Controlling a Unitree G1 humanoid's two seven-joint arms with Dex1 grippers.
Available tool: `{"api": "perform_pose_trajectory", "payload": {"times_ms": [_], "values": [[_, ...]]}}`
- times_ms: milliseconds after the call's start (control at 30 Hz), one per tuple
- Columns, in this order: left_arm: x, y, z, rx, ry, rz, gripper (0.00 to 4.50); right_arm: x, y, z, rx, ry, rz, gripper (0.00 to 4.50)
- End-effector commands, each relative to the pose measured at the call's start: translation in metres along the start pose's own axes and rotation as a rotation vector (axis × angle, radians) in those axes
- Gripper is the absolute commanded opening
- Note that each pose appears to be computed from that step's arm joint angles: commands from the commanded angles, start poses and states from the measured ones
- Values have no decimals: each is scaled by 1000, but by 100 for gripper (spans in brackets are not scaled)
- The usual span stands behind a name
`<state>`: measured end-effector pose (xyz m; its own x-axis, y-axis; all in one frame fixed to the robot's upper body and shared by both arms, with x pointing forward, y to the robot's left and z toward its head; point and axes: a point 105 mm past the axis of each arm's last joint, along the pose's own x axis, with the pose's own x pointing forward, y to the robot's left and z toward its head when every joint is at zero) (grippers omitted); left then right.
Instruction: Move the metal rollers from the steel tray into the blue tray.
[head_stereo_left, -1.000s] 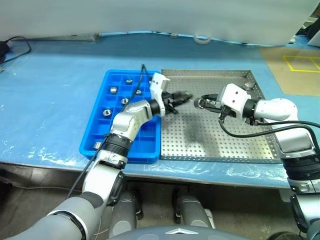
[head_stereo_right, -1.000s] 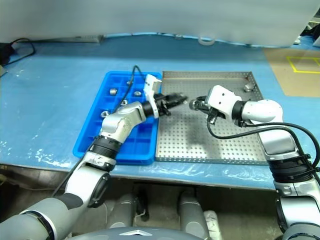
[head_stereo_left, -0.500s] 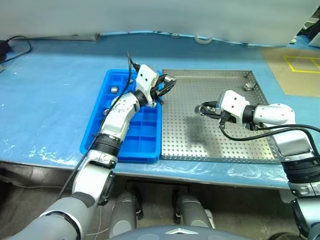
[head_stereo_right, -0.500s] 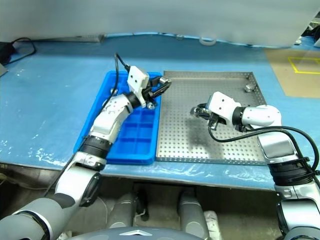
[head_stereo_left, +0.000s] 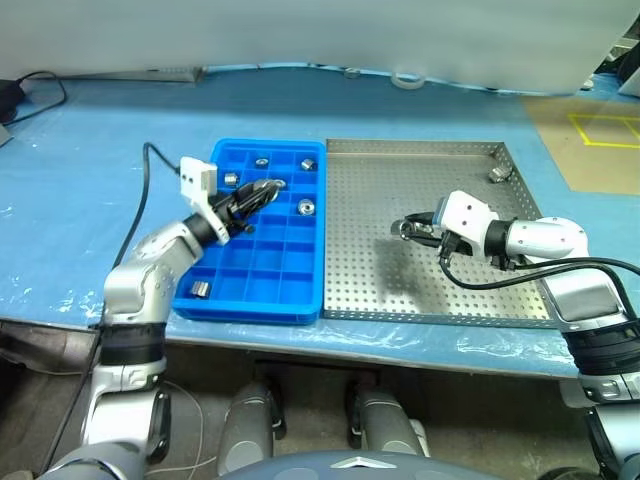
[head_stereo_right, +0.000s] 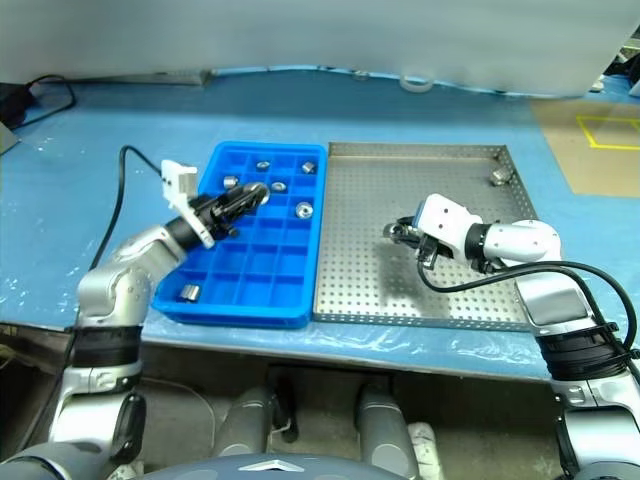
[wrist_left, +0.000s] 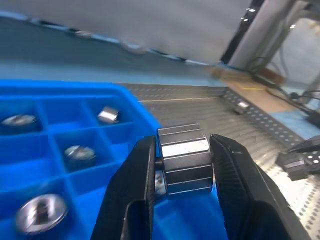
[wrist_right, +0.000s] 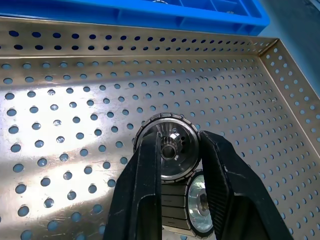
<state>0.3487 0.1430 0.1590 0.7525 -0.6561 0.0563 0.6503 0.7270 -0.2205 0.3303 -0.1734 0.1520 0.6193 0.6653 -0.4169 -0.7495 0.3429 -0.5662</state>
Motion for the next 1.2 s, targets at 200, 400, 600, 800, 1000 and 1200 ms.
{"api": "perform_pose_trajectory", "payload": {"times_ms": [200, 400, 600, 800, 1000, 1200], "values": [[-36, -1, -15, 66, 98, 3, 129, 7, -4, 14, -52, -54, 27, 75], [-44, 4, -30, 58, 143, 31, 129, 12, -3, 16, -54, -64, 43, 75], [-46, 8, -41, 36, 183, 47, 129, 13, -4, 15, -55, -63, 42, 75], [-43, 14, -43, 37, 195, 66, 297, 12, -5, 15, -55, -61, 36, 75], [-24, 1, -23, 77, 148, -27, 359, 11, -7, 17, -54, -66, 27, 75], [6, -27, -9, 68, 119, -206, 359, 11, -18, 30, -101, -96, -9, 75]]}}
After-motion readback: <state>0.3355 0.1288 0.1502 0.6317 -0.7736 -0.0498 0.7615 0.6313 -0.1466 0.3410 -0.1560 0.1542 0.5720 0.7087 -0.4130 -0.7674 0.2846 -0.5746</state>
